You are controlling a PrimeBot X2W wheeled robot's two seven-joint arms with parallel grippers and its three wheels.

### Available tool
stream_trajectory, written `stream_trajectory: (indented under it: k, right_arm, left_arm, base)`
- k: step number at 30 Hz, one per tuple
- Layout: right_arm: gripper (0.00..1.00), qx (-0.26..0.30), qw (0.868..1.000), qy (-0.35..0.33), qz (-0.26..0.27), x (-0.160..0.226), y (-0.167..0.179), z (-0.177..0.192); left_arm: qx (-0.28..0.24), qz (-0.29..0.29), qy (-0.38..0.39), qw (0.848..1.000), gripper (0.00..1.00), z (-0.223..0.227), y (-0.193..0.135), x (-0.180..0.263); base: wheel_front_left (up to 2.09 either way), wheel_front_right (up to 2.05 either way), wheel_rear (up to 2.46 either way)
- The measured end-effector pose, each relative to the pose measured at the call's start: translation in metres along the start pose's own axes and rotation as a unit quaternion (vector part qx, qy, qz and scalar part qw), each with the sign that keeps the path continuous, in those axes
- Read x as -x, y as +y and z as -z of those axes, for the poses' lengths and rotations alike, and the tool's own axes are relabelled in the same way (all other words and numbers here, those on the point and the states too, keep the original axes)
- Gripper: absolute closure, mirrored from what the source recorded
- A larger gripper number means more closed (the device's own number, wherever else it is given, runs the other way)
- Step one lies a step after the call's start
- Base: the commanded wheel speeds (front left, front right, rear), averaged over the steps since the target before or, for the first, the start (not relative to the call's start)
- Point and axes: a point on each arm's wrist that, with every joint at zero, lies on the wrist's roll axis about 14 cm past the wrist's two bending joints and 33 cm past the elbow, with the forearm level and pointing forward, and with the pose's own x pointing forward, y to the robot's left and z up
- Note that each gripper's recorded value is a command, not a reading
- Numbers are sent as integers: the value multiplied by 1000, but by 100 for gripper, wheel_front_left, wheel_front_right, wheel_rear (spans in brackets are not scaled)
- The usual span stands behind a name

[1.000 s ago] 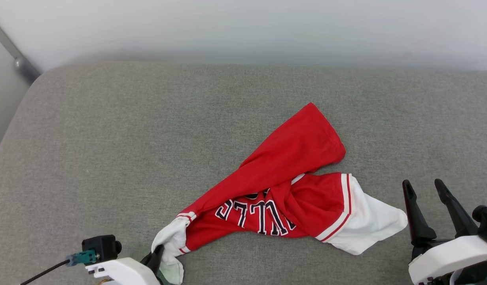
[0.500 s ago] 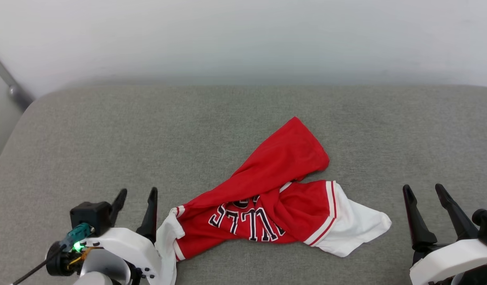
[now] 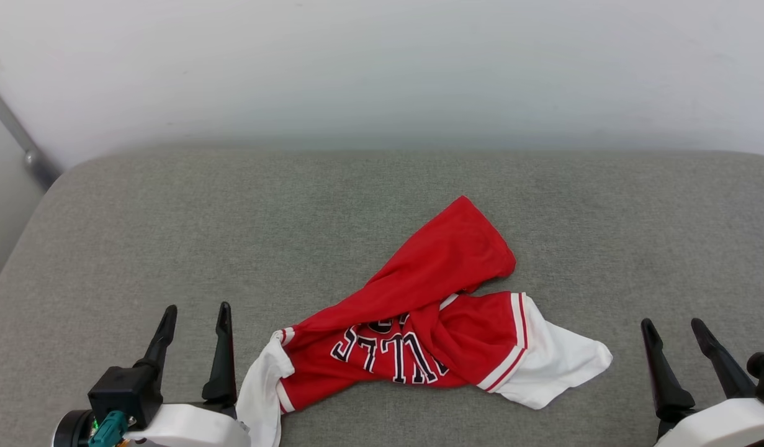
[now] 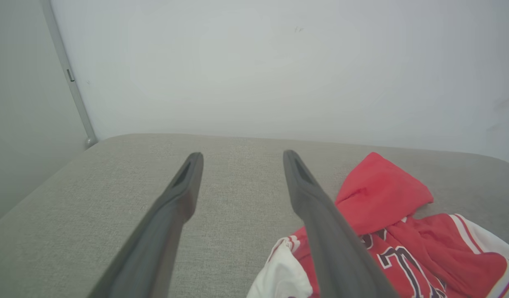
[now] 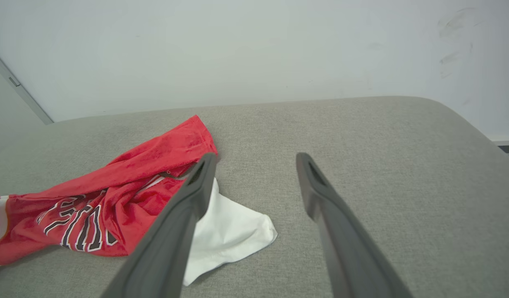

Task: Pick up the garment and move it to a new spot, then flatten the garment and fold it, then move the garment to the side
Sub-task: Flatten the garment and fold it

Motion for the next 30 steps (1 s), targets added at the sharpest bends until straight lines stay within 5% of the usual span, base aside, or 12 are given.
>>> stream_trajectory:
  k: [8, 15, 19, 30]
  right_arm:
    - [0, -21, 996, 76, 37, 3, -27, 29]
    - [0, -27, 958, 274, 79, 21, -68, 80]
    - [0, -30, 938, 340, 54, 15, -60, 92]
    - [0, -6, 909, 414, -32, -48, -14, 122]
  left_arm:
    - [4, -9, -10, 1000, 0, -2, 5, 3]
    - [9, -14, -28, 999, 0, -8, 8, -1]
    - [14, -19, -31, 999, 0, -6, 9, -2]
    - [26, -24, -21, 999, 0, 11, 10, -25]
  base:
    - [0, 0, 0]
    - [0, 0, 0]
    - [0, 0, 0]
    - [0, 0, 0]
